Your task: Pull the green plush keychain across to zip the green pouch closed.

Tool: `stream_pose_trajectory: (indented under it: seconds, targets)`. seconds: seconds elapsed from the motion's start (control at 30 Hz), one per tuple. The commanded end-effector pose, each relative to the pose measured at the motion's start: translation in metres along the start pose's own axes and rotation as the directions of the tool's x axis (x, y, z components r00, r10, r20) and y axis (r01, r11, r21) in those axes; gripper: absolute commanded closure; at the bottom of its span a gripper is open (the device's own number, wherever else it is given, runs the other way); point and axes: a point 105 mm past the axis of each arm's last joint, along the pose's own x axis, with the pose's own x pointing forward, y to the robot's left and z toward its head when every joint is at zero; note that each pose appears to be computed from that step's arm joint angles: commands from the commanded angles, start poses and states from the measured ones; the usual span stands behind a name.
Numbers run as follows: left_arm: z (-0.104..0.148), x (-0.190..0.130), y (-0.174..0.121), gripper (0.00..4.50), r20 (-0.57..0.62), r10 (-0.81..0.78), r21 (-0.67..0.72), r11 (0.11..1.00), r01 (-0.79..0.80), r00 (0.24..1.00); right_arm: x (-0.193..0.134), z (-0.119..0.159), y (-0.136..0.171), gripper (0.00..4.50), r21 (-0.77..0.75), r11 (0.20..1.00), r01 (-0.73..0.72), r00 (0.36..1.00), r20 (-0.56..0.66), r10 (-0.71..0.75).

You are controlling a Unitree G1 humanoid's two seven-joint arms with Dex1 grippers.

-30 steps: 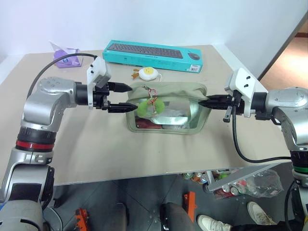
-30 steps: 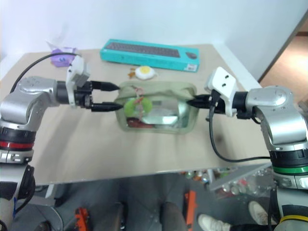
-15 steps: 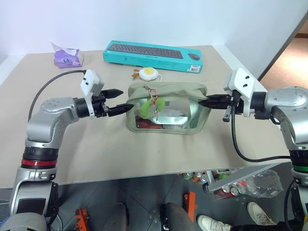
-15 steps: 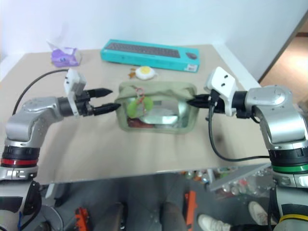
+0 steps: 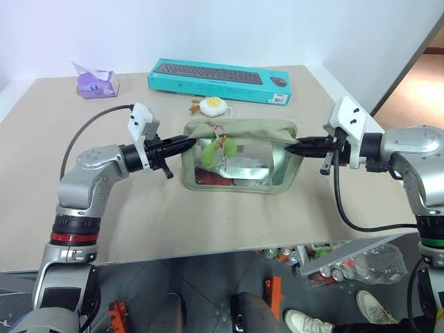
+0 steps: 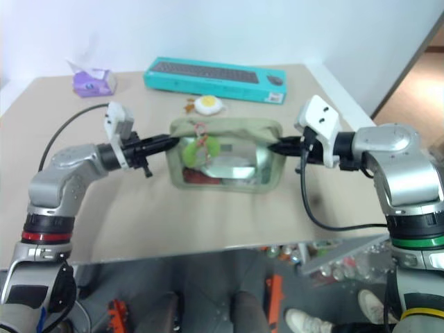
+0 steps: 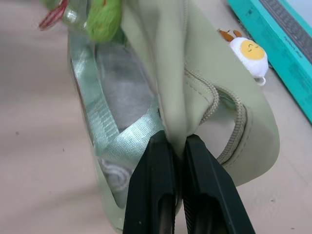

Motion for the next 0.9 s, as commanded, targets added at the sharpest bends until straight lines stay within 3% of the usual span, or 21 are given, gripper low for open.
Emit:
stream_pose_trajectory:
  seconds: [0.03, 0.2, 0.33, 0.47, 0.6, 0.9]
  targets:
    - [0.016, -0.003, -0.007, 4.5, 0.04, -0.011, 0.029, 1.0, 0.01, 0.999, -0.013, 0.023, -0.012, 3.24, -0.043, 0.996, 0.075, 0.994, 0.086, -0.071]
    - [0.018, 0.0, -0.016, 4.5, 0.039, -0.027, 0.019, 0.999, 0.026, 0.999, -0.031, 0.032, -0.031, 1.53, -0.025, 0.982, 0.189, 0.975, 0.125, -0.184]
    - [0.021, 0.004, -0.022, 4.5, 0.037, -0.024, 0.013, 1.0, 0.023, 0.999, -0.034, 0.067, -0.021, 0.14, -0.002, 0.983, 0.182, 0.956, 0.233, -0.177]
    - [0.022, 0.004, -0.024, 4.5, 0.028, -0.008, 0.011, 1.0, 0.007, 1.0, -0.017, 0.086, 0.012, 0.06, 0.029, 0.997, 0.078, 0.953, 0.293, -0.083]
    - [0.02, 0.003, -0.024, 4.5, 0.022, 0.025, 0.008, 1.0, -0.025, 0.999, 0.012, 0.078, 0.053, 0.06, 0.106, 0.993, -0.053, 0.953, 0.301, 0.019]
    - [0.016, -0.003, -0.026, 4.5, 0.004, 0.05, 0.02, 0.999, -0.051, 0.999, 0.037, 0.042, 0.061, 0.06, 0.254, 0.965, -0.057, 0.969, 0.246, -0.008]
